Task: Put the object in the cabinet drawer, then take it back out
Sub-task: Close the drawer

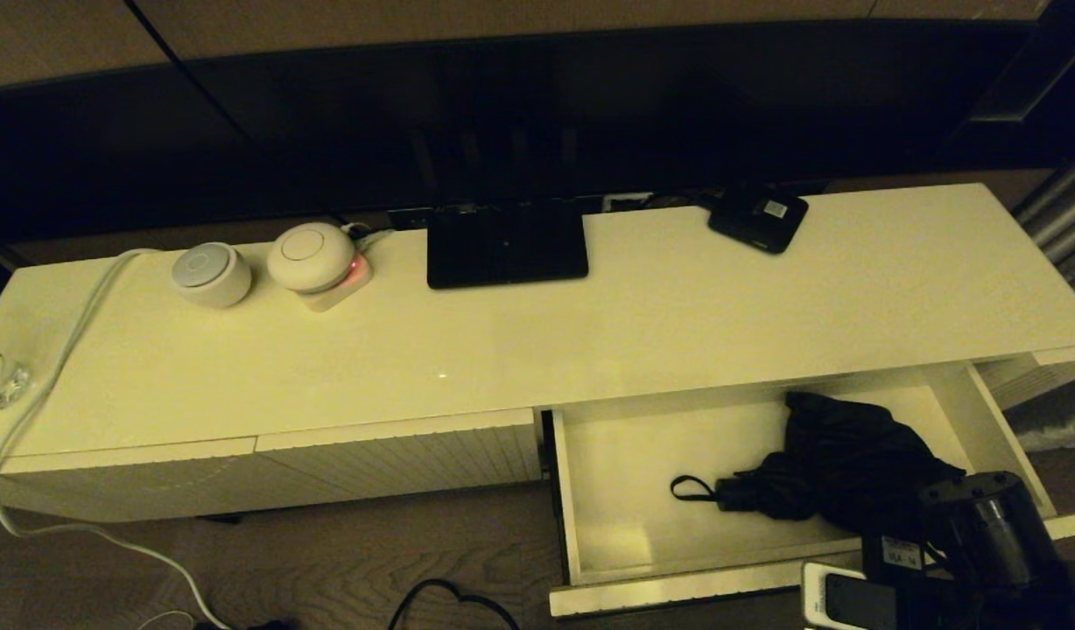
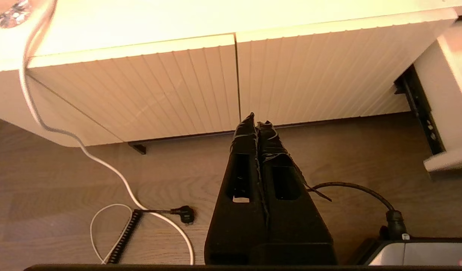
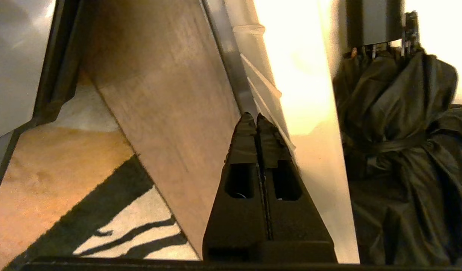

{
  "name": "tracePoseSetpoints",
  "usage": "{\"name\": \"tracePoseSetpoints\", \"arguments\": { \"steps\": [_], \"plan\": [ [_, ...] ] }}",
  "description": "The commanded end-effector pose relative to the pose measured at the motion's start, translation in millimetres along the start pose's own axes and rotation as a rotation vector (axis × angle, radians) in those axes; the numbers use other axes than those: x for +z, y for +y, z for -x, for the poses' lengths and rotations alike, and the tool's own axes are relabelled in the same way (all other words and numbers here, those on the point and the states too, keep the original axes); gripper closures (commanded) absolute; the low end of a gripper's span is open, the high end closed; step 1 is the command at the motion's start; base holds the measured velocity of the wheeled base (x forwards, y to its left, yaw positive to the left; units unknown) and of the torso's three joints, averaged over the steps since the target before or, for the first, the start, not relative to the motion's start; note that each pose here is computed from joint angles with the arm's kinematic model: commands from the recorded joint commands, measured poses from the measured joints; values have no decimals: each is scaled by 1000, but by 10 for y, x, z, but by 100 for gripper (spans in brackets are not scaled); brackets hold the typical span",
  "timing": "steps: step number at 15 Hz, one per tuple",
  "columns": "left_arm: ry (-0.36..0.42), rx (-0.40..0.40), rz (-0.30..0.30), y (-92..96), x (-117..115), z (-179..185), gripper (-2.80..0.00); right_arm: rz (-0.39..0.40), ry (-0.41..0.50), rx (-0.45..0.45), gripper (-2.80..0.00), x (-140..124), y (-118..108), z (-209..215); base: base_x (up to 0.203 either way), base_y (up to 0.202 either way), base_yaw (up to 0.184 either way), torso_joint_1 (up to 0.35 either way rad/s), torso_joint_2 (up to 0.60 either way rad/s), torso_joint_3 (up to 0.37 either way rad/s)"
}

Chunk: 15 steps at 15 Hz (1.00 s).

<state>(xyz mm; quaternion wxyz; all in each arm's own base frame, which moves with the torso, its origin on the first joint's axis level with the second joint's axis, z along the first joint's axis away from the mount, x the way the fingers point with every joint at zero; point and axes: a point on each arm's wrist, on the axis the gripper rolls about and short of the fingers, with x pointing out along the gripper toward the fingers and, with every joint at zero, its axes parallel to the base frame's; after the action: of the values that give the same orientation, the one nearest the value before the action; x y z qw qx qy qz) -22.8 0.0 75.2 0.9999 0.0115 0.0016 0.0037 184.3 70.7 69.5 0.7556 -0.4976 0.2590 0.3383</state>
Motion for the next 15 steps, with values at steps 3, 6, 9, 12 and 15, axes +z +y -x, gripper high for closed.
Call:
{"name": "tracePoseSetpoints", "arguments": {
  "steps": [3,6,9,12,15],
  "plan": [
    [3,0,0,0,-8,-2,0,34,-30,-122,0,0,-177,80,0,0,0,0,0,0],
    [3,0,0,0,-8,-2,0,126,-22,-173,0,-47,-273,-39,0,0,0,0,0,0],
    [3,0,0,0,-8,-2,0,135,-63,-261,0,32,-453,-67,0,0,0,0,0,0],
    [3,0,0,0,-8,-2,0,131,-65,-282,0,35,-523,-165,0,0,0,0,0,0],
    [3,0,0,0,-8,-2,0,130,-83,-330,0,76,-638,-244,0,0,0,0,0,0]
  ]
}}
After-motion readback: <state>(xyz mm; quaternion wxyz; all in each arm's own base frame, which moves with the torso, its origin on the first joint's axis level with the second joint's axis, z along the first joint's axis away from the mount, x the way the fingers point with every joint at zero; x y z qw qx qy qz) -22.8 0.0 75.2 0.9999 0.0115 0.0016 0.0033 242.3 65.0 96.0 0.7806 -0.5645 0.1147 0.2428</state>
